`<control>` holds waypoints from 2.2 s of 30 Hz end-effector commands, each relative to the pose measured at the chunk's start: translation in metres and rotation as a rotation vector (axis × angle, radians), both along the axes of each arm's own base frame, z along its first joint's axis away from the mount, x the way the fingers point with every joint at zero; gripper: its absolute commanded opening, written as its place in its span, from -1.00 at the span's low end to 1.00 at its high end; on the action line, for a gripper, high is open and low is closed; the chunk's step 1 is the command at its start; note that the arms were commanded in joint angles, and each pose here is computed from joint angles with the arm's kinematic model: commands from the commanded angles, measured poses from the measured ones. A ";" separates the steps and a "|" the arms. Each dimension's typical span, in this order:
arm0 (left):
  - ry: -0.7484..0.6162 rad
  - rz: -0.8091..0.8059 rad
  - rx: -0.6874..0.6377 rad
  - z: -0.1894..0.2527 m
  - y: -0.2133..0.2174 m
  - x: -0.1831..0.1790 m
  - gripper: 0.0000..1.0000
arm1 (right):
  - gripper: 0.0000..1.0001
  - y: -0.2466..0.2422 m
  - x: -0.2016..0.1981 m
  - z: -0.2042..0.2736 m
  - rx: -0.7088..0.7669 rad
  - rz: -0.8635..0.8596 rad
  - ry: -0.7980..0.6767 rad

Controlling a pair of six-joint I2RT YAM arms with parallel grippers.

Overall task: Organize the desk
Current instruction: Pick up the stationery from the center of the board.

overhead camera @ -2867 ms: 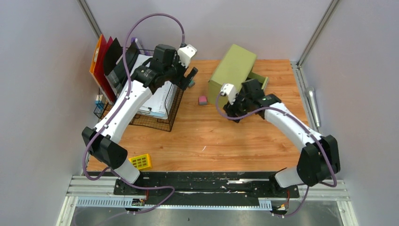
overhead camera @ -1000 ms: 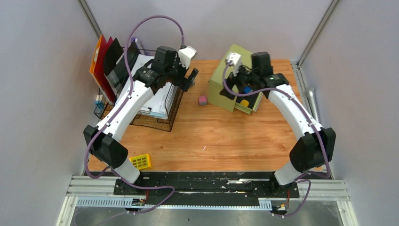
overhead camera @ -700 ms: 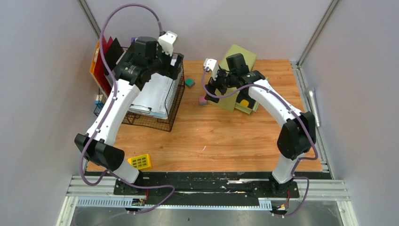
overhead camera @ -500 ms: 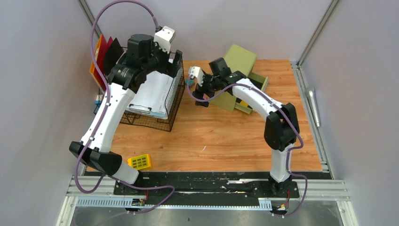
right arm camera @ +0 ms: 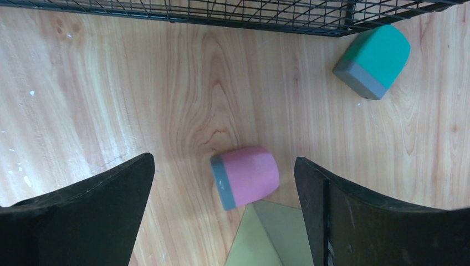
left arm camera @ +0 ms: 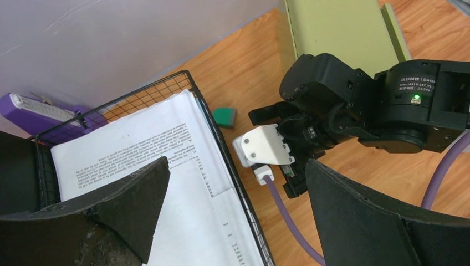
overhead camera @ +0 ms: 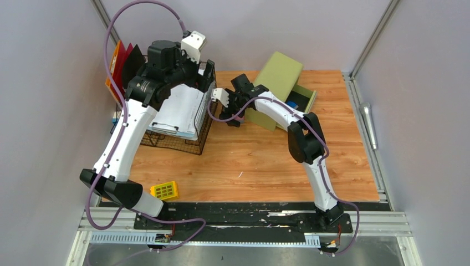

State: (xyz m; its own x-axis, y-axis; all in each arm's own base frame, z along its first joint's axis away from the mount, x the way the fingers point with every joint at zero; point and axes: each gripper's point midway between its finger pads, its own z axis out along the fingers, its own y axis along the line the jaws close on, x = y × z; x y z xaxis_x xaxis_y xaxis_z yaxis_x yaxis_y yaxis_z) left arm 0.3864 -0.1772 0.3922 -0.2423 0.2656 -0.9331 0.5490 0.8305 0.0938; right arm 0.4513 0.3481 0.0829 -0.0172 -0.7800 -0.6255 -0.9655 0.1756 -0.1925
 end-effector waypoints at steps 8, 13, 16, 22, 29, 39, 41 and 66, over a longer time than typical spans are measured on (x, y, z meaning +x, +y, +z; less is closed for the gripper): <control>-0.044 -0.043 -0.003 0.011 -0.002 -0.011 1.00 | 1.00 -0.052 0.052 -0.023 -0.216 -0.045 -0.141; -0.035 -0.044 0.002 0.006 -0.003 -0.010 1.00 | 1.00 -0.057 0.049 -0.035 -0.259 0.010 -0.131; -0.031 -0.042 0.002 0.004 -0.003 -0.009 1.00 | 1.00 -0.057 0.050 -0.039 -0.275 0.030 -0.127; -0.027 -0.038 0.005 0.002 -0.003 -0.007 1.00 | 1.00 -0.060 0.045 -0.053 -0.303 0.080 -0.066; -0.017 -0.029 0.014 -0.003 -0.002 -0.004 1.00 | 0.92 -0.066 0.021 -0.072 -0.329 0.156 0.040; -0.005 -0.028 0.010 -0.008 -0.004 -0.001 1.00 | 0.32 -0.058 -0.003 -0.080 -0.277 0.183 0.146; -0.002 -0.028 0.008 -0.009 -0.004 -0.002 1.00 | 0.21 -0.056 -0.008 -0.079 -0.263 0.183 0.162; -0.031 -0.050 0.003 0.002 -0.006 -0.003 1.00 | -0.26 -0.051 -0.120 0.139 0.146 0.086 0.193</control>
State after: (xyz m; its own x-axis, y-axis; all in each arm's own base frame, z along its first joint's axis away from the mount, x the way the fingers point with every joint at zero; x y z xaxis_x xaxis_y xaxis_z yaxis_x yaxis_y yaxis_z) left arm 0.3843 -0.1795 0.3621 -0.2914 0.3002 -0.9083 0.5745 0.8141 0.0848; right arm 0.3472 0.3027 0.1627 -0.0963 -0.7620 -0.6404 -0.9953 0.0800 0.0544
